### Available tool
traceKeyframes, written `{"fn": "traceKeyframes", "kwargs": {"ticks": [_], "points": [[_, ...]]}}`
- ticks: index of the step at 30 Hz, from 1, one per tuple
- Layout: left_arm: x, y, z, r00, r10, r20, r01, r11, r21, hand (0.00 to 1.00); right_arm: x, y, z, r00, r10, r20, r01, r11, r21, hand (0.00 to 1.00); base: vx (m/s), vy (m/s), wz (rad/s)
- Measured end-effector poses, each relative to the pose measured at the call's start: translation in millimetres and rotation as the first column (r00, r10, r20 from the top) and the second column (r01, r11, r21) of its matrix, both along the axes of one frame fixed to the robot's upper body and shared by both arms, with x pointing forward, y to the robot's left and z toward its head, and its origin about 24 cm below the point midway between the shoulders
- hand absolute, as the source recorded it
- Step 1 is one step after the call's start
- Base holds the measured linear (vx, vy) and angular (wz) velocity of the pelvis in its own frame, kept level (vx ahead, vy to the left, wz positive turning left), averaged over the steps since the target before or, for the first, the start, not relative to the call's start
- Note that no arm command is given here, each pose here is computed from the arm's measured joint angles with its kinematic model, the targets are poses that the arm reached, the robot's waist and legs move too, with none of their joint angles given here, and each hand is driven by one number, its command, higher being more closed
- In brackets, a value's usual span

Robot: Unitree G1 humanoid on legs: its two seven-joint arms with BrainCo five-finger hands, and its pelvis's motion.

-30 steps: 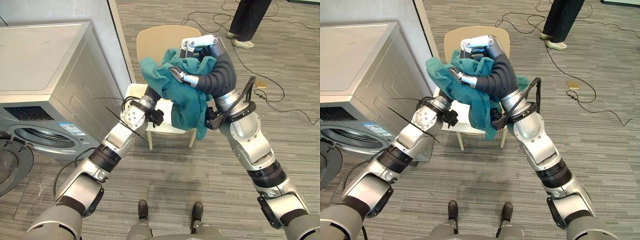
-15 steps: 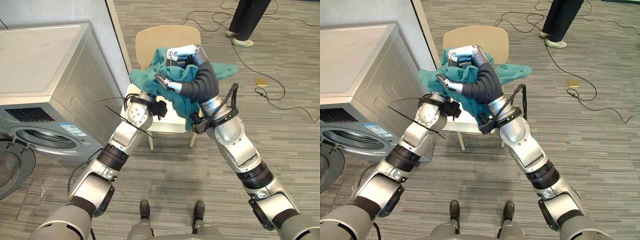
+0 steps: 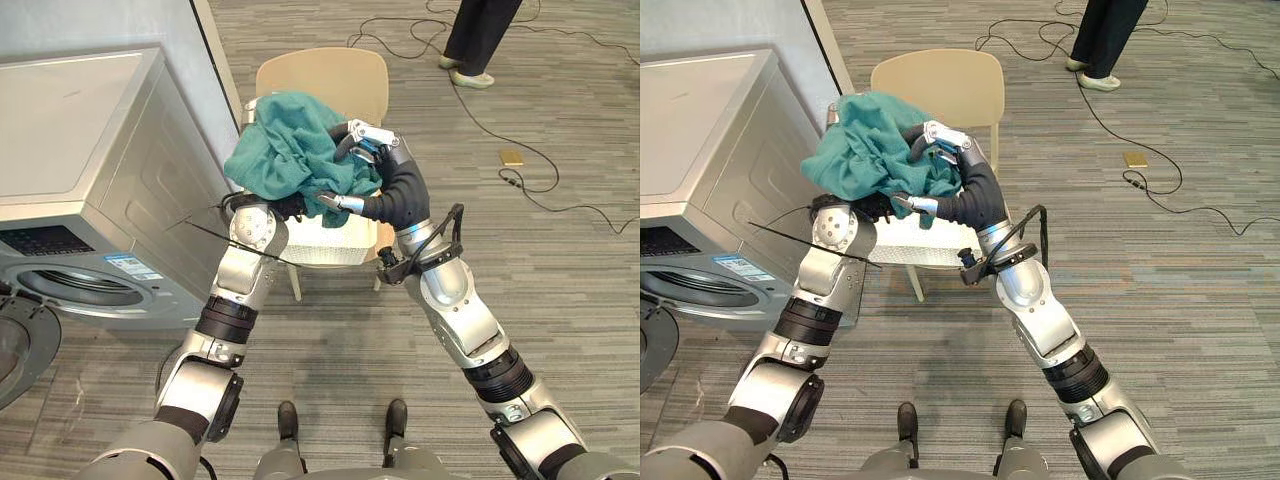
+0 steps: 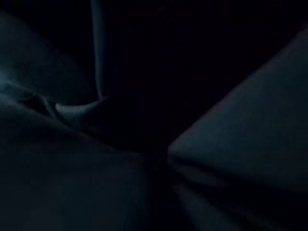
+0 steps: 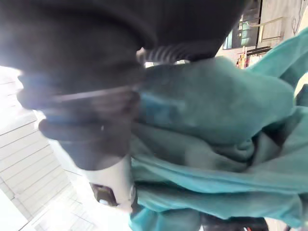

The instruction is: Pick up the laundry basket with both hands and put the clothes into the washing machine.

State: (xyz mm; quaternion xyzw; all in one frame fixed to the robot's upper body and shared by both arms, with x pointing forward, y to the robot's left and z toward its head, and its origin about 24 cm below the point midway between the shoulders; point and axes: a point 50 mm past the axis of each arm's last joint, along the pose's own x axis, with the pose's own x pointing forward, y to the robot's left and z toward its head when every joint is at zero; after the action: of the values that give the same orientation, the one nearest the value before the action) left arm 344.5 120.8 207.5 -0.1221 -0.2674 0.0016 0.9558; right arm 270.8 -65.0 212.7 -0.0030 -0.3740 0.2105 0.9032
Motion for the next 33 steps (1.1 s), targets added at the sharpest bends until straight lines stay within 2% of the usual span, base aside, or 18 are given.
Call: {"fn": "traceKeyframes", "kwargs": {"ticks": [8, 14, 20, 24, 27, 28, 29, 30, 31, 32, 33], "points": [[-10, 20, -30, 0.994, 0.088, -0.072, -0.089, 0.996, -0.017, 1.0, 5, -21, -9, 0.993, -0.106, -0.051, 0.108, 0.993, 0.052, 0.0, 0.01, 0.01, -0.02], [-27, 55, -41, 0.976, 0.203, -0.071, -0.207, 0.977, -0.043, 1.0, 9, -65, -13, 0.958, -0.277, -0.081, 0.284, 0.953, 0.105, 0.0, 0.01, 0.003, 0.0], [-78, 117, -70, 0.9, 0.418, -0.121, -0.427, 0.903, -0.057, 1.0, -2, -135, -40, 0.796, -0.578, -0.181, 0.598, 0.797, 0.083, 0.0, 0.02, 0.01, 0.01], [-103, 129, -84, 0.867, 0.475, -0.15, -0.49, 0.868, -0.078, 1.0, -13, -165, -57, 0.686, -0.688, -0.236, 0.712, 0.702, 0.023, 0.0, 0.0, 0.008, 0.24], [-133, 123, -89, 0.863, 0.485, -0.14, -0.503, 0.853, -0.141, 1.0, -27, -200, -88, 0.46, -0.833, -0.307, 0.844, 0.518, -0.141, 0.0, -0.07, -0.002, 0.92], [-137, 123, -91, 0.86, 0.49, -0.144, -0.508, 0.849, -0.142, 1.0, -29, -207, -98, 0.414, -0.849, -0.329, 0.853, 0.487, -0.185, 0.0, -0.02, -0.058, 1.42], [-141, 124, -94, 0.856, 0.493, -0.156, -0.514, 0.844, -0.152, 1.0, -40, -230, -129, 0.244, -0.896, -0.372, 0.859, 0.378, -0.346, 0.0, -0.01, -0.01, 1.37], [-142, 123, -95, 0.855, 0.494, -0.158, -0.516, 0.842, -0.16, 1.0, -44, -238, -140, 0.18, -0.906, -0.382, 0.848, 0.34, -0.407, 0.0, 0.0, 0.031, 1.44], [-148, 126, -101, 0.846, 0.502, -0.178, -0.528, 0.834, -0.159, 1.0, -52, -255, -166, 0.044, -0.923, -0.383, 0.787, 0.268, -0.556, 0.0, 0.0, 0.147, 0.71], [-151, 128, -105, 0.84, 0.505, -0.197, -0.535, 0.831, -0.15, 1.0, -57, -260, -179, -0.014, -0.922, -0.388, 0.744, 0.25, -0.619, 0.0, 0.05, 0.173, 0.81], [-155, 128, -116, 0.839, 0.49, -0.236, -0.528, 0.837, -0.14, 1.0, -81, -273, -211, -0.142, -0.901, -0.41, 0.651, 0.227, -0.724, 0.0, 0.07, 0.178, 0.69]]}}
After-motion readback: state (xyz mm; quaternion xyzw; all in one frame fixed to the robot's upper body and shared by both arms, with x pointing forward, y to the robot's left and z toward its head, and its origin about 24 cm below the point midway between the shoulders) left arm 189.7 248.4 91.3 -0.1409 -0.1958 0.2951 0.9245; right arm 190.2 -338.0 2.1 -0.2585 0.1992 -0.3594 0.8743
